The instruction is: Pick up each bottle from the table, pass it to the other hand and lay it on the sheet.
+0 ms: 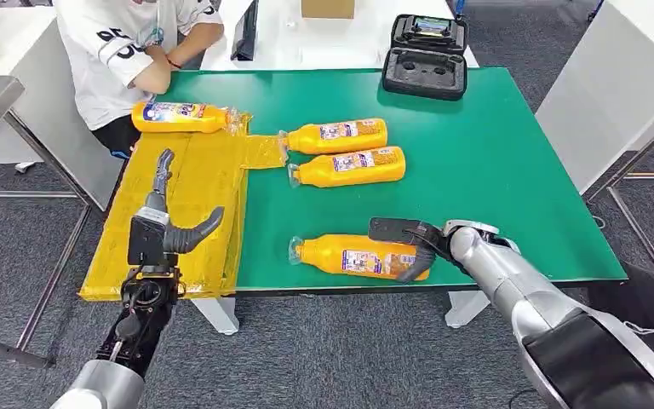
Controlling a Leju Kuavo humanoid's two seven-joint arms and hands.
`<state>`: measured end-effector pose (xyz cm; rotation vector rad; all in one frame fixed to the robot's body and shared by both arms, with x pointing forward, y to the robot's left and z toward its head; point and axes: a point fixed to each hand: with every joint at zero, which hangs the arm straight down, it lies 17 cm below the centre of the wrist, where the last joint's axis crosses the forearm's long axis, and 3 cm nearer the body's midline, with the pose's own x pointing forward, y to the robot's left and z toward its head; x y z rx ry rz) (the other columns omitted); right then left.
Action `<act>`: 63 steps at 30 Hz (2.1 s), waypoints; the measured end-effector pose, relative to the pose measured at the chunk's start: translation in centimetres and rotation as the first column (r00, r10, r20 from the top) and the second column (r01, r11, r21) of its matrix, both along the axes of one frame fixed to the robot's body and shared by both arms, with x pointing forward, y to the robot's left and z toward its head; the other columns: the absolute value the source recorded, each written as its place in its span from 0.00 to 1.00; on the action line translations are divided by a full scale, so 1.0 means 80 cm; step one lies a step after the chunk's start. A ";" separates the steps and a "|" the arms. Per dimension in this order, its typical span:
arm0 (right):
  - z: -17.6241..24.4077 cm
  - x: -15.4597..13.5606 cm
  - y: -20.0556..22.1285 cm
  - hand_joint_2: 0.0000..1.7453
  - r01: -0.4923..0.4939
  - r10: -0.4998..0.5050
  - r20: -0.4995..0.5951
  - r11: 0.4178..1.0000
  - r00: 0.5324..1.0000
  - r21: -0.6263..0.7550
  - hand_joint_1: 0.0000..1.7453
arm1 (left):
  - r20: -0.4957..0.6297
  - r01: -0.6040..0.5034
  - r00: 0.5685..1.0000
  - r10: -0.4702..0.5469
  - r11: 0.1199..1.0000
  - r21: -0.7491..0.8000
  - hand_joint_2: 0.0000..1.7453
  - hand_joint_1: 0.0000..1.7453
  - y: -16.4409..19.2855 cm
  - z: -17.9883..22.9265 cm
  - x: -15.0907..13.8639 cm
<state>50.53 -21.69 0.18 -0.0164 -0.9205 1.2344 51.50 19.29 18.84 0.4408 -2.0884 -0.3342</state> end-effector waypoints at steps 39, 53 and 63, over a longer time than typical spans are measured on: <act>-0.002 0.014 -0.008 0.00 0.058 -0.056 0.054 0.997 0.997 -0.042 0.00 | -0.009 -0.009 1.000 0.009 1.000 0.007 1.00 0.00 0.000 0.003 0.006; 0.001 0.019 -0.012 0.00 0.052 -0.046 0.061 0.994 0.997 -0.097 0.00 | -0.011 -0.015 1.000 0.015 1.000 0.010 1.00 0.00 -0.001 0.003 0.006; 0.004 0.023 -0.014 0.00 0.034 -0.025 0.067 0.989 0.997 -0.143 0.00 | -0.020 -0.018 1.000 0.018 1.000 0.009 1.00 0.00 0.000 -0.006 0.000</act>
